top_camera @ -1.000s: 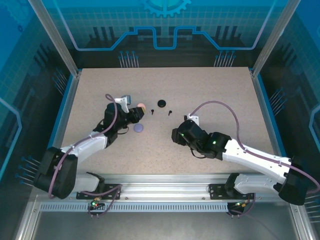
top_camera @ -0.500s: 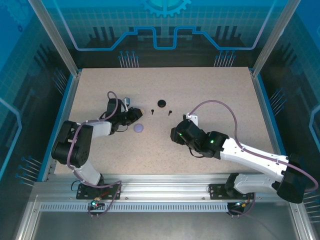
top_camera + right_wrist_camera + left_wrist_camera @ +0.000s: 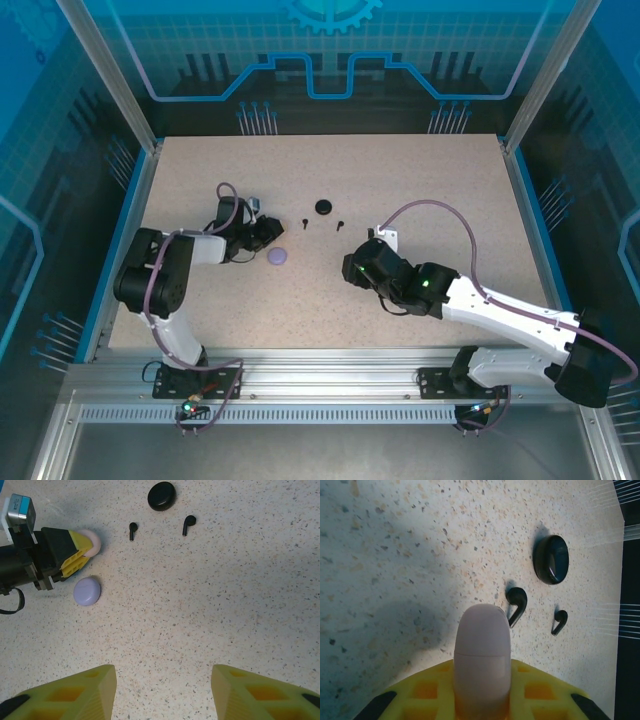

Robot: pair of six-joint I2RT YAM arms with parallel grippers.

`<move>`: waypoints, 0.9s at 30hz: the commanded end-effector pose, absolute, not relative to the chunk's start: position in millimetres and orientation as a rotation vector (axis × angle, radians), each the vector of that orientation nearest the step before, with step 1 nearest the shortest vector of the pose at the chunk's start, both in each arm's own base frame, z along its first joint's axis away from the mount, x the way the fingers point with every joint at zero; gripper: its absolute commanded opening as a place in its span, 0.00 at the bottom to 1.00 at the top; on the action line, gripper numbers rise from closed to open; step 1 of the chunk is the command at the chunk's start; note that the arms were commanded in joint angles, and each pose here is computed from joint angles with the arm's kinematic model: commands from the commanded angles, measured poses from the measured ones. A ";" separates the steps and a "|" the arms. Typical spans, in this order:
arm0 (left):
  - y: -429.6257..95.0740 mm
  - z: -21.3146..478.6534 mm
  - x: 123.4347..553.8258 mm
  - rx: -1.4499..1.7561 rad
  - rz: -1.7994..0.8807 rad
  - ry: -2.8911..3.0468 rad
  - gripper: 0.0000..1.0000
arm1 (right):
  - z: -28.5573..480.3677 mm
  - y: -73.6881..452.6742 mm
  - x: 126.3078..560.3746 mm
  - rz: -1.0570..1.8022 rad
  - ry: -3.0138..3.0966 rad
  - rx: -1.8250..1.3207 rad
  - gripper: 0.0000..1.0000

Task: Insert the wireless bluetooth earbuds into the charging case

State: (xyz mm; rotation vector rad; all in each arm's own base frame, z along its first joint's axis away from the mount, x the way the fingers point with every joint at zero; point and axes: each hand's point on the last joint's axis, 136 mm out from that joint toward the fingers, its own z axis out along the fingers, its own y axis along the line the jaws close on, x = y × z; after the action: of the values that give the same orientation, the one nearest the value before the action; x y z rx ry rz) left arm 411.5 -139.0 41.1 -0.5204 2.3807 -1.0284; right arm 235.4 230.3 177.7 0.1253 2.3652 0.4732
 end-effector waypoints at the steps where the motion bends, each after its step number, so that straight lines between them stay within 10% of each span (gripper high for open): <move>1: -136.4 38.2 417.0 -0.502 -1.027 2.397 0.03 | 188.0 228.9 234.2 0.475 2.338 0.140 0.54; 27: -118.2 40.1 420.7 -0.435 -0.845 2.478 0.41 | 213.3 219.7 239.3 0.427 2.309 0.104 0.70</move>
State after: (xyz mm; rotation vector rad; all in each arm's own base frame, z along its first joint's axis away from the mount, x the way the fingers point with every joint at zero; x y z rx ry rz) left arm 417.5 -127.7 31.3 -0.4624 2.4692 -0.9152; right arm 237.4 225.2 197.0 0.1037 2.3415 0.4416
